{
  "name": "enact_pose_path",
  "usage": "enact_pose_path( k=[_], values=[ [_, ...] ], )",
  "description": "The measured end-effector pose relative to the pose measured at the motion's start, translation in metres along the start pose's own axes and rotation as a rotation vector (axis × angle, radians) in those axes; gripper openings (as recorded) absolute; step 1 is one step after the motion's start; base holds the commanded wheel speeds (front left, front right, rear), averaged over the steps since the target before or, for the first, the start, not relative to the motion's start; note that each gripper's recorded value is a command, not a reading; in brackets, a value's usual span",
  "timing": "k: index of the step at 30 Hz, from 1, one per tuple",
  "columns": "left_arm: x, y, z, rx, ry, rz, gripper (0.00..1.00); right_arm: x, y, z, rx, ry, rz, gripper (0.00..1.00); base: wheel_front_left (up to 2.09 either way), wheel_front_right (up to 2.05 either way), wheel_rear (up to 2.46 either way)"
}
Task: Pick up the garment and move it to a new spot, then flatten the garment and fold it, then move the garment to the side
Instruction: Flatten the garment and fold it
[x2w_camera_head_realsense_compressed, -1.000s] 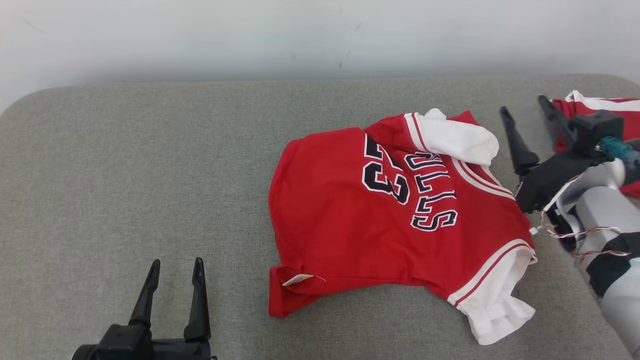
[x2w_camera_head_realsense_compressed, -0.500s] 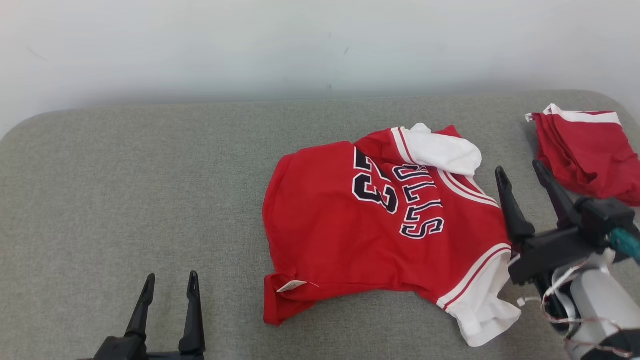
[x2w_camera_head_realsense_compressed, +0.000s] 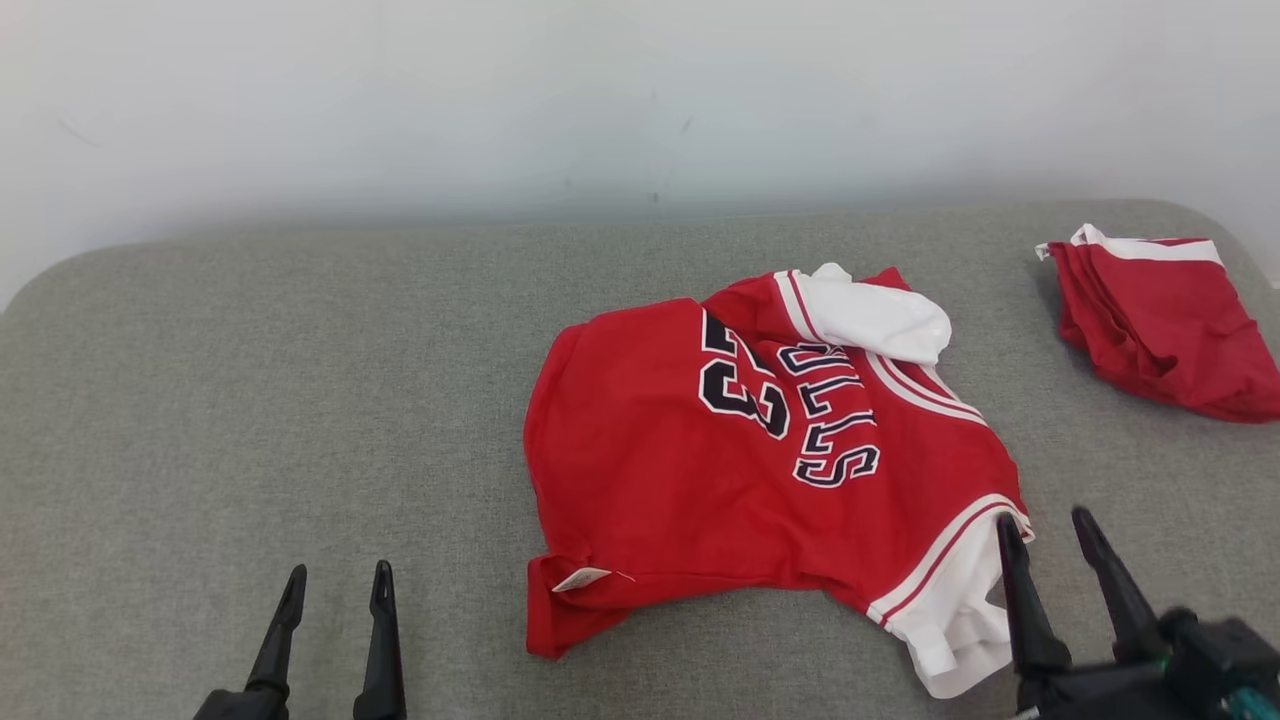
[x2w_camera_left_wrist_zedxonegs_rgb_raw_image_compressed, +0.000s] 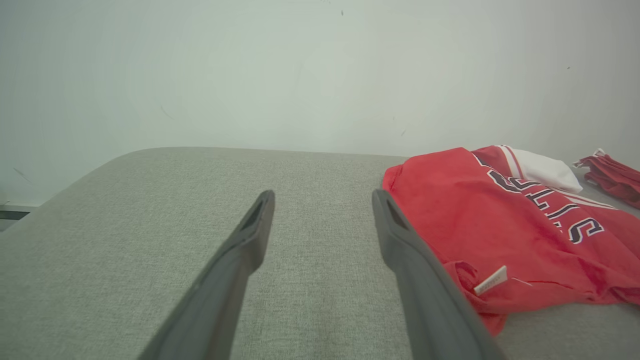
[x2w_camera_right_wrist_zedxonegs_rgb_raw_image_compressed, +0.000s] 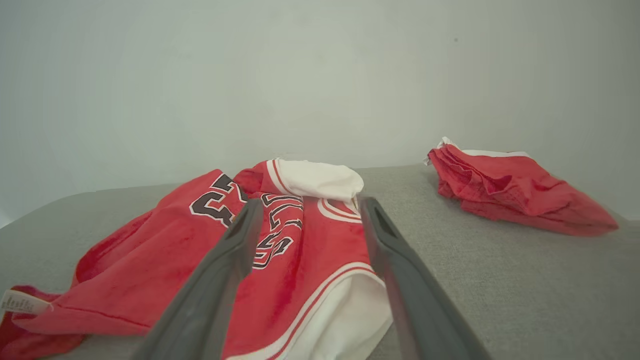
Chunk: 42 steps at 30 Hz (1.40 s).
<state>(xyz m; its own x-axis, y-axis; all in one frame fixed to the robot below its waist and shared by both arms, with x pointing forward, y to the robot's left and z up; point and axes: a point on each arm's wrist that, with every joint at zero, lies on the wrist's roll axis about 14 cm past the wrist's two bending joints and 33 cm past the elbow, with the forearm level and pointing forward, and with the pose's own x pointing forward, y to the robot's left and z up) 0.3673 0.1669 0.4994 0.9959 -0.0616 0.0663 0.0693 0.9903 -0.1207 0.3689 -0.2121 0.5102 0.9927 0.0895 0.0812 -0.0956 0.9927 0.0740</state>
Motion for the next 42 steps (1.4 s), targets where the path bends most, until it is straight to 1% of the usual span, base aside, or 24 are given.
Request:
enact_pose_path(
  k=[3,5,9,15,19,26,33,34,35,36,39,42],
  values=[
    [-0.001,0.001,0.001,0.001,-0.003,0.003,1.00,-0.016,-0.005,-0.017,0.029,0.049,-0.045,1.00,0.00,0.00,0.00],
    [-0.001,0.002,0.001,0.001,-0.002,0.006,1.00,-0.024,-0.005,-0.029,0.034,0.086,-0.055,1.00,0.00,0.00,0.00],
    [0.000,0.001,-0.001,0.001,0.002,0.005,1.00,-0.027,-0.011,-0.039,0.028,0.121,-0.074,1.00,0.00,0.00,0.00],
    [0.001,0.000,-0.004,0.000,0.011,0.005,1.00,-0.018,-0.029,-0.048,-0.002,0.163,-0.098,1.00,0.00,0.00,0.00],
    [0.002,0.000,-0.006,-0.001,0.016,0.009,1.00,-0.014,-0.038,-0.071,-0.009,0.248,-0.110,1.00,0.00,0.00,0.00],
    [0.005,0.002,-0.010,0.001,0.029,0.018,1.00,0.002,-0.055,-0.097,-0.013,0.341,-0.150,1.00,0.00,0.00,0.00],
    [0.006,0.007,-0.010,0.006,0.029,0.028,1.00,0.021,-0.057,-0.112,-0.013,0.403,-0.153,1.00,0.00,0.00,0.00],
    [0.006,0.008,-0.010,0.007,0.029,0.030,1.00,0.023,-0.056,-0.114,-0.010,0.412,-0.151,0.79,0.00,0.00,0.00],
    [0.006,0.008,-0.010,0.008,0.030,0.032,1.00,0.024,-0.055,-0.117,-0.007,0.424,-0.149,0.27,0.00,0.00,0.00],
    [0.006,0.009,-0.010,0.008,0.030,0.033,1.00,0.026,-0.054,-0.119,-0.003,0.433,-0.150,0.00,0.00,0.00,0.00],
    [0.005,0.010,-0.011,0.008,0.032,0.038,1.00,0.032,-0.056,-0.119,0.006,0.441,-0.155,0.00,0.00,0.00,0.00],
    [0.004,0.014,-0.010,0.008,0.029,0.053,1.00,0.041,-0.062,-0.108,-0.004,0.406,-0.157,0.00,0.00,0.00,0.00]
  ],
)
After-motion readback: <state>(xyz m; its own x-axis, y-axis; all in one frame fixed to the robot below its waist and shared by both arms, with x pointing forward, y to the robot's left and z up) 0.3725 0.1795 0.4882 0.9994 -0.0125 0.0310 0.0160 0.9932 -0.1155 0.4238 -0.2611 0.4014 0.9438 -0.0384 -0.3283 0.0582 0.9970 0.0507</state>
